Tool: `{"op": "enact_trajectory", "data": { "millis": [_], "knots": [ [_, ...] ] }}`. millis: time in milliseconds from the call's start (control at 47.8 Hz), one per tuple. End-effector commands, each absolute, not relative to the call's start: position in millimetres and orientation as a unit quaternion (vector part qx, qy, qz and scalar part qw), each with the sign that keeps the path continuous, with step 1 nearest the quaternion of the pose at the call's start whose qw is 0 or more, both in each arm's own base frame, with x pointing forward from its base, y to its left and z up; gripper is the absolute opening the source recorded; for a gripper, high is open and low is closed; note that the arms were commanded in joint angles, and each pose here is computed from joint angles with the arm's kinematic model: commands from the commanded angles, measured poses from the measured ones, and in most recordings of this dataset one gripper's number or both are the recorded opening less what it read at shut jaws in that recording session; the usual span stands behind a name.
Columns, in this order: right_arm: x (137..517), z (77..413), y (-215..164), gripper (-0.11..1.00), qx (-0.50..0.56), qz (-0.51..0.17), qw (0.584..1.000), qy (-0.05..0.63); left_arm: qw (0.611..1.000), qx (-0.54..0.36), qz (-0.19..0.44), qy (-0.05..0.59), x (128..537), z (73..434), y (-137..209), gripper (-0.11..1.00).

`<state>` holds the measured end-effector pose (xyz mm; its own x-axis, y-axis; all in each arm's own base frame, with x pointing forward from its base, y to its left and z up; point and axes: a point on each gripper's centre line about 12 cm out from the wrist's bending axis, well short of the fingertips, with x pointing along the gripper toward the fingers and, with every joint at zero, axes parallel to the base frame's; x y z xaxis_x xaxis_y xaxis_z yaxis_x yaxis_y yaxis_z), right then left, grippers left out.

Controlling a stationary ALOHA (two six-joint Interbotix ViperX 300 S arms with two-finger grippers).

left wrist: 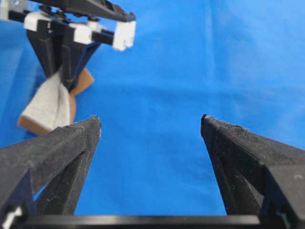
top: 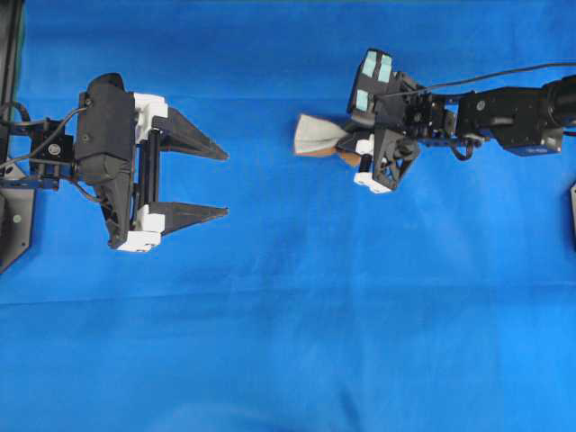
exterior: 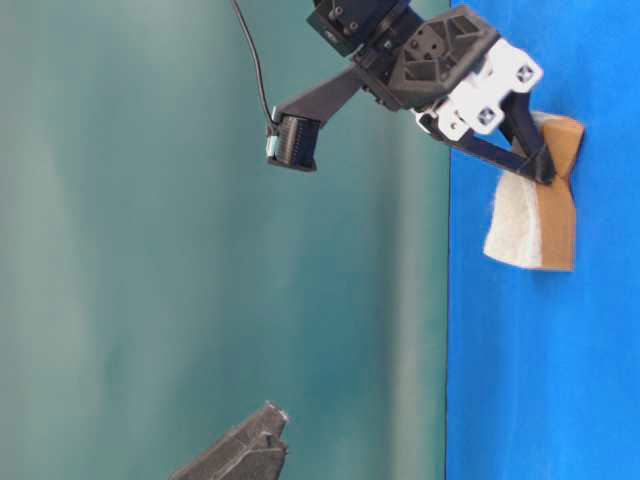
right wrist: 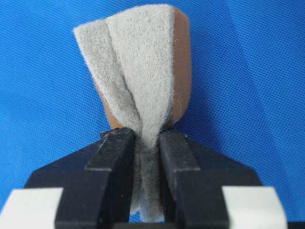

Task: Hand over the sponge with the left arm and wipe it with the right arm.
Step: 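Rub the held sponge back and forth over the table with the right gripper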

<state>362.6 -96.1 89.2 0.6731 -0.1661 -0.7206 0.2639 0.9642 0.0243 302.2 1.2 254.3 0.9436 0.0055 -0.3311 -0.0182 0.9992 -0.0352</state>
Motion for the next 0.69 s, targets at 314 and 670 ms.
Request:
{"op": "enact_trajectory", "data": {
  "millis": [314, 670],
  "knots": [
    [384, 106, 29, 0.21, 0.073, 0.005, 0.928, 0.366, 0.987, -0.017, 0.005, 0.157, 303, 261, 1, 0.84],
    [385, 111, 70, 0.21, 0.079, 0.045, 0.927, 0.363, 0.987, -0.017, 0.005, 0.159, 303, 260, 1, 0.84]
  ]
}}
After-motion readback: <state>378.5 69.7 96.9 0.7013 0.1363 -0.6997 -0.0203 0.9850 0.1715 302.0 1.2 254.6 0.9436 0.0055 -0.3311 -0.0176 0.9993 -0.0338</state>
